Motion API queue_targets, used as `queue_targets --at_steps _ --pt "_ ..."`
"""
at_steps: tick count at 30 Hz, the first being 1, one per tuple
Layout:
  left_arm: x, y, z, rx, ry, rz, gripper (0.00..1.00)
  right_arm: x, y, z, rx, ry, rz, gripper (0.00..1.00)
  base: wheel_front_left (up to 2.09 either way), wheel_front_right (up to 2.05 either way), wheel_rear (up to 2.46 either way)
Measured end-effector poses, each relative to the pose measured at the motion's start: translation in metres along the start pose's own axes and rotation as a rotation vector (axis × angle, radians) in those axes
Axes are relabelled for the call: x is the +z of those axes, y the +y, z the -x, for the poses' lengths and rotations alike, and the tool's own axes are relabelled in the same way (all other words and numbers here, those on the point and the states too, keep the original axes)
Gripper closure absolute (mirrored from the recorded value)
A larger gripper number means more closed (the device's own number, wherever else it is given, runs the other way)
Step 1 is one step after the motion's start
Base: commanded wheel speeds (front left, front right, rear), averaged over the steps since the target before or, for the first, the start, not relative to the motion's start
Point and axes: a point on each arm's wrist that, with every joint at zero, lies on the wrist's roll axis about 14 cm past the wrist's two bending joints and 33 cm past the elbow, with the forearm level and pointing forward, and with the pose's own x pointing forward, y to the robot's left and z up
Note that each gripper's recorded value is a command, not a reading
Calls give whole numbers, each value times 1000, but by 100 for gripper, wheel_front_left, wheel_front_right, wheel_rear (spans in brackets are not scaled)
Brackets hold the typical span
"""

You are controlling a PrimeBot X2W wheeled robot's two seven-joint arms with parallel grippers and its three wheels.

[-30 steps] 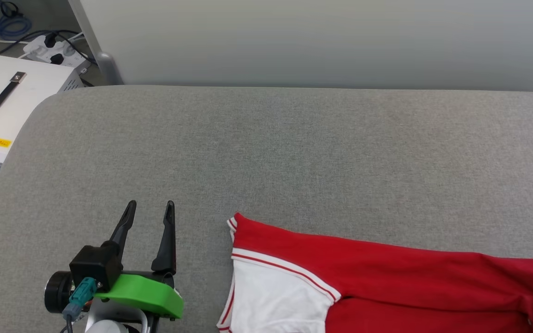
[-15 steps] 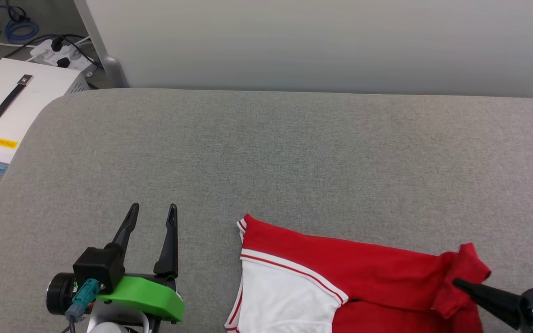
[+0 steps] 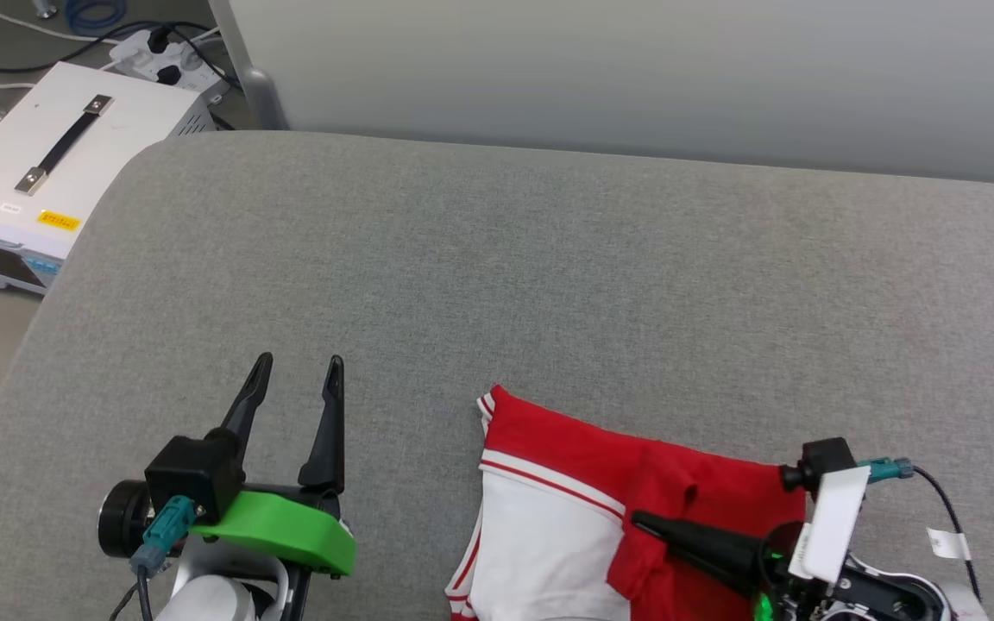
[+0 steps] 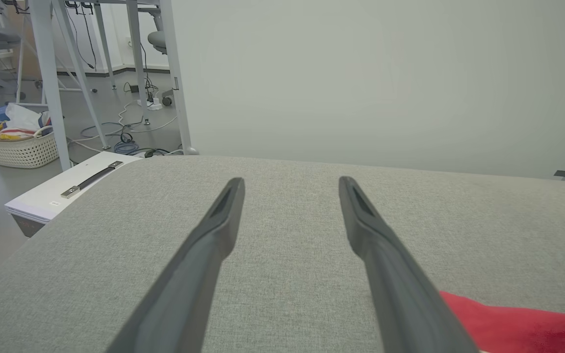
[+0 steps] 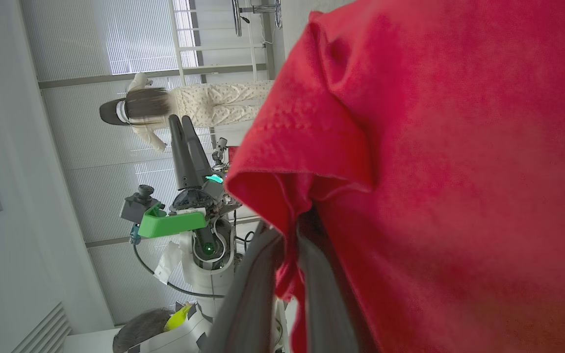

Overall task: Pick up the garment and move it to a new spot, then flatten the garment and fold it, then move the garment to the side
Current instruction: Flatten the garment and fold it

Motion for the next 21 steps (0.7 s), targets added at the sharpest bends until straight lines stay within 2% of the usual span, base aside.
queue_targets --at_steps 8,14,17,18,21 --pt "-3 1 -13 9 1 13 0 -22 14 -54 56 85 -9 100 0 0 0" --pt "-18 2 -19 18 35 22 0 -23 -2 -74 1 93 1 100 0 0 0" --pt "-22 3 -21 19 45 21 0 -26 -14 -78 -33 95 -8 7 0 0 0" --pt "-23 4 -22 20 47 20 0 -27 -16 -79 -41 99 -7 0 0 0 0" --pt "-27 5 -22 21 56 19 0 -26 -15 -79 -40 83 1 0 0 0 0"
